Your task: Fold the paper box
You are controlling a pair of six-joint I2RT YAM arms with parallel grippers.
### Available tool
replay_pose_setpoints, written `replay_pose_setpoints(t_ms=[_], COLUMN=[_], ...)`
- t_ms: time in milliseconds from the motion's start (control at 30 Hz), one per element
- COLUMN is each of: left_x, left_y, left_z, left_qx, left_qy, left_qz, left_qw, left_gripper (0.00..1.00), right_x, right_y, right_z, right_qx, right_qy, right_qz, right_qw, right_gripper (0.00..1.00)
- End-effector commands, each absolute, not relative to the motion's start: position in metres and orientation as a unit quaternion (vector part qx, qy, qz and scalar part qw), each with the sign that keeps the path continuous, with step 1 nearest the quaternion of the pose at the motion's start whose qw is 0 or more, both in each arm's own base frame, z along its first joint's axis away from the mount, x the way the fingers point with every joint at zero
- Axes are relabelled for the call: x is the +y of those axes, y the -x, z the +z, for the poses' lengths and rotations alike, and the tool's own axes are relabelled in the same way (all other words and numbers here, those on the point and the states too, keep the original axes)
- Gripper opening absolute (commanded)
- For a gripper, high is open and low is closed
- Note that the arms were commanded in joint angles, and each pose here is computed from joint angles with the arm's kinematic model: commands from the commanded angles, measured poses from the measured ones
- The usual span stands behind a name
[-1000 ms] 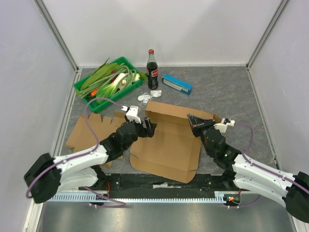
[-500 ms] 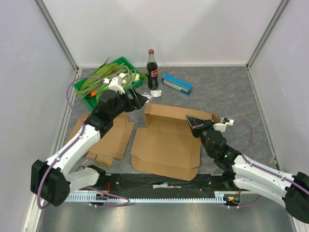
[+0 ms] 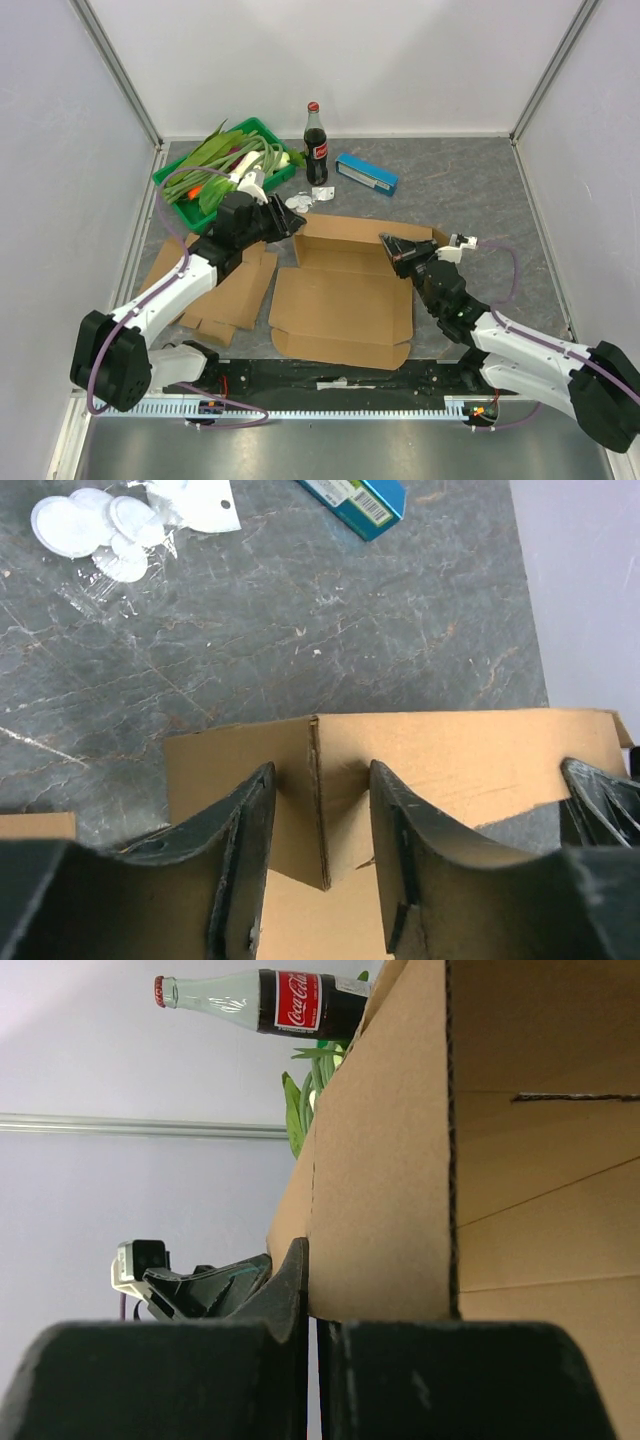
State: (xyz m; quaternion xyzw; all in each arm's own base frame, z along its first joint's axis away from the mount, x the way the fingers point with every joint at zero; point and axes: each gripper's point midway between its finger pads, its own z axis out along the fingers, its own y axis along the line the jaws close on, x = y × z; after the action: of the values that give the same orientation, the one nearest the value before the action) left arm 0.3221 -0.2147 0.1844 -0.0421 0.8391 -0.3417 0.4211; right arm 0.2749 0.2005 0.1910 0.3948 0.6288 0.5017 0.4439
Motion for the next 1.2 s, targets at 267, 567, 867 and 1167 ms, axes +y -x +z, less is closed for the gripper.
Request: replay_pose_setpoints(t_ms=[267, 567, 867, 1167], left_x=[-0.194, -0.211, -0.296, -0.234], left_y=[-0.316, -0.293, -0.237, -0.263], left_z=[0.169, 0.255, 0.262, 0.213], left_qx=[0.851, 0.795, 0.762, 0.790], left_qy=[0.054, -0.071, -0.022, 0.082], left_qz=[-0.291, -0.293, -0.486, -0.334], left_qw=[0.434, 0.526, 0.429, 0.508], left_gripper=[0.39, 0.69, 0.69, 0.59], right_x=[0.223, 0.226, 0.227, 0.219], right_y=[-0.285, -0.284, -0.291, -0.291], right_z=[0.199, 0.196, 0.204, 0.202], right_qx=[0.675, 0.696, 0.677, 0.667], right_qy=[-0.311, -0.269, -0.271, -0.302], right_qz=[0.504, 0.498, 0.529, 0.532], right_qw=[0.441, 0.442, 0.434, 0.425], right_gripper=[0.04, 0.08, 0.09, 0.09])
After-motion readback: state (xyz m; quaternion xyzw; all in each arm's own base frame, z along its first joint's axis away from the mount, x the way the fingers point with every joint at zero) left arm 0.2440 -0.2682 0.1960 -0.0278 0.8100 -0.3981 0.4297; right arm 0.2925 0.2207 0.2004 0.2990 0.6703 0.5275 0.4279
